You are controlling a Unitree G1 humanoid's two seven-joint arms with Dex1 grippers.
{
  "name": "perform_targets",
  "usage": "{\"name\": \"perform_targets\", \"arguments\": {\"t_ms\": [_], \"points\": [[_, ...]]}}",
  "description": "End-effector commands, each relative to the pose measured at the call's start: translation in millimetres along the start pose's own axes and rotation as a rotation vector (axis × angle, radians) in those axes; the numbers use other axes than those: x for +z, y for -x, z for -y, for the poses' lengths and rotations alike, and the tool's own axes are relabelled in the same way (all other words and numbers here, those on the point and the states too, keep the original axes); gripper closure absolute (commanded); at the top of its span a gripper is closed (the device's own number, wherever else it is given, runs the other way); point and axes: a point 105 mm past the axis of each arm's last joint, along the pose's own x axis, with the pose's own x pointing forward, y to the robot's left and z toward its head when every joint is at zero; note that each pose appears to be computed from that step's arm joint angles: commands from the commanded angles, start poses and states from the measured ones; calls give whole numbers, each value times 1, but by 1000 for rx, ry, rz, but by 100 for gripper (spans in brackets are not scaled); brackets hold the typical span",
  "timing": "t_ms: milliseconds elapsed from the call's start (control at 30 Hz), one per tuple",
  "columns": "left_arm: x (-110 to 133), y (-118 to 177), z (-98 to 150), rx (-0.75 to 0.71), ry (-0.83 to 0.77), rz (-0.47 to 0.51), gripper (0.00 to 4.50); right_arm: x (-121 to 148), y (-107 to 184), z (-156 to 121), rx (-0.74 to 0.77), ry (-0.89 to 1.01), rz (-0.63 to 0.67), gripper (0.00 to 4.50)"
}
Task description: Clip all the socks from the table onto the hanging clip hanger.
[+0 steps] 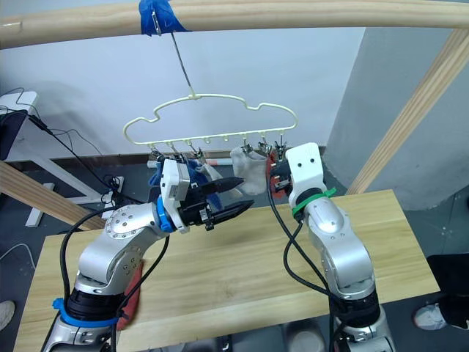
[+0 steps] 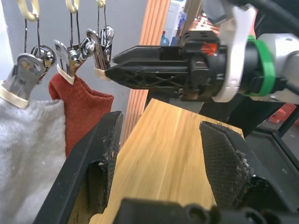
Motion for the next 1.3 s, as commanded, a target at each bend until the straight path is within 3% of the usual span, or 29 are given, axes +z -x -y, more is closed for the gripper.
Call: {"name": "perform_targets", "arguments": {"t_ms": [33,267,733,1300], "points": [[31,3,5,-49,-20,87,161,17,-4,3,-27,7,78,284],[44,10,0,-57,-23,79,161,23,-15,-2,-19,-14,108,284],[42,10,2,-59,-29,60,161,40,-13,-6,-52,-91,138,284],[39,10,3,-65,-22,44,161,40,-15,-5,-120,-184,116,284]]}}
